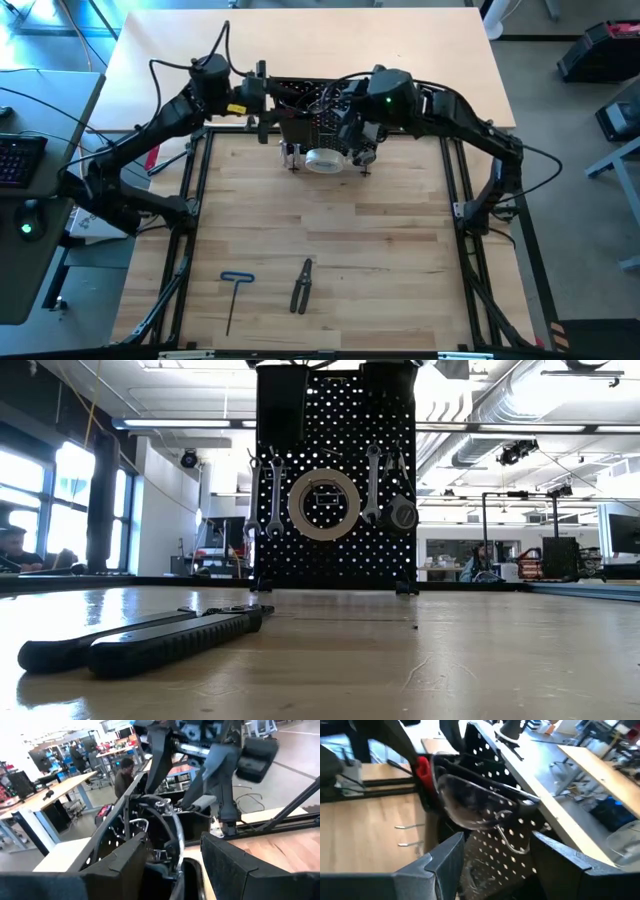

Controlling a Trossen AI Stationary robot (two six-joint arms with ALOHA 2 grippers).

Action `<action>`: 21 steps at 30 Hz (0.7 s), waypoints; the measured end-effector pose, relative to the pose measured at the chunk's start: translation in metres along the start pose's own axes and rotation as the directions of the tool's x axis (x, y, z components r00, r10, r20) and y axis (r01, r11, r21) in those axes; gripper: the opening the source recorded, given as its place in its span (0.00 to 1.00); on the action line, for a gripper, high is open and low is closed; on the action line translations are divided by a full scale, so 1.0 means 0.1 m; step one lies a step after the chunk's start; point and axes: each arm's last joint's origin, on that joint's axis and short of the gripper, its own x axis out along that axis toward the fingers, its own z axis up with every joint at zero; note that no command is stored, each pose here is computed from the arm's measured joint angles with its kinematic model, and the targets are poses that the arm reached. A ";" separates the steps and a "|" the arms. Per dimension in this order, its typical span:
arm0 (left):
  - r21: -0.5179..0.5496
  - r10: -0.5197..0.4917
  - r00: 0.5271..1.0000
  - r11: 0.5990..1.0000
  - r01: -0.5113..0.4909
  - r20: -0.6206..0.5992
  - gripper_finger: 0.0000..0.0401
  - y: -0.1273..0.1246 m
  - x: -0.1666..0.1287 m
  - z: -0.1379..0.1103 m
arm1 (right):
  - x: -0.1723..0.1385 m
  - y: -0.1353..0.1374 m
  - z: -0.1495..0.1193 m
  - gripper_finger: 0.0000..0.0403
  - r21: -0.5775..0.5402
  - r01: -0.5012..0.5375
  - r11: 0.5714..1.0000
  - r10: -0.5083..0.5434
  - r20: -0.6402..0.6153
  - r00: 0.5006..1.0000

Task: Hang tools onto peg board
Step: Hang the transparent safety glasses on the pegboard bin

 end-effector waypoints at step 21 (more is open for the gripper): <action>0.007 -0.022 1.000 1.000 0.022 0.001 0.45 -0.02 0.11 -0.04 | 0.37 0.09 -0.01 0.54 -0.037 -0.070 0.997 0.071 0.015 0.997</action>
